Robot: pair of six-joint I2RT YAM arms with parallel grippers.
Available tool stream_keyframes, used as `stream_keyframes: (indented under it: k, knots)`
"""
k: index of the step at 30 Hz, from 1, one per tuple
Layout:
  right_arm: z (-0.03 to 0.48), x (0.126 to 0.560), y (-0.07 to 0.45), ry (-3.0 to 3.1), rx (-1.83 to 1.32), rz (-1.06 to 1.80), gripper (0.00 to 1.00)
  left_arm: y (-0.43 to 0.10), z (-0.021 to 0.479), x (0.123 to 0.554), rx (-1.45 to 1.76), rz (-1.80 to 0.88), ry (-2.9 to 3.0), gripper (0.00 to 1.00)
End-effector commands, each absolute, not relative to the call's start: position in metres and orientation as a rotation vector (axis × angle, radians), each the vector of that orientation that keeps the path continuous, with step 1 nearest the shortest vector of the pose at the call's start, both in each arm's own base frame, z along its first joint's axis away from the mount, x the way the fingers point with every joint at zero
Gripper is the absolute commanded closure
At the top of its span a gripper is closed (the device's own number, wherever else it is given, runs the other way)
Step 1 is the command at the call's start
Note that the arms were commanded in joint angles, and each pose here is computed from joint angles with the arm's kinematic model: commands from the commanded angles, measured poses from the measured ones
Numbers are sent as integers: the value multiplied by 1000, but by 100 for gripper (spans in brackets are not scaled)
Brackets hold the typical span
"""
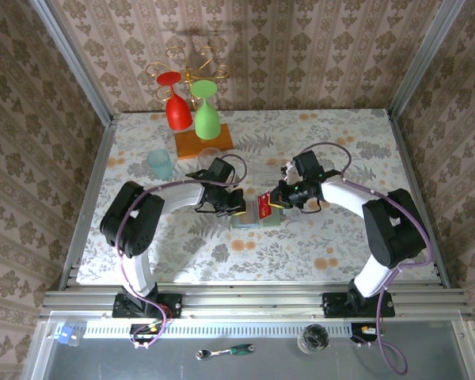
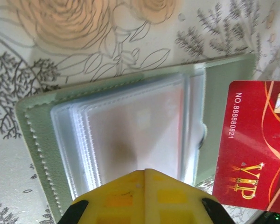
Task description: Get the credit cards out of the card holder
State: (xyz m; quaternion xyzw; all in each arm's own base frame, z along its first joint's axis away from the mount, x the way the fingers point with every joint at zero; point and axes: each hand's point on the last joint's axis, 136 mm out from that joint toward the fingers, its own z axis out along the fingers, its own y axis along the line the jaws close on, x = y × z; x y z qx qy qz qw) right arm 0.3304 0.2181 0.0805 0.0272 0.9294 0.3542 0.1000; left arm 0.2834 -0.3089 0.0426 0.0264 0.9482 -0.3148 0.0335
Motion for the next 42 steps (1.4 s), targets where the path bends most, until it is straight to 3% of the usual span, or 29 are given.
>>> stream_keyframes:
  k: [1,22,30,42]
  knots:
    - [100,334,205,2744,-23,913,94,-313,76,293,78,-1029,2853,100]
    - [134,386,164,2497,-1216,132,100,-262,97,318,-58,-1001,2788,99]
    - [143,410,180,2353,-1560,137,100,-249,94,316,-101,-993,2800,99]
    - [135,438,203,2294,-1786,266,100,-226,90,329,-212,-970,2800,99]
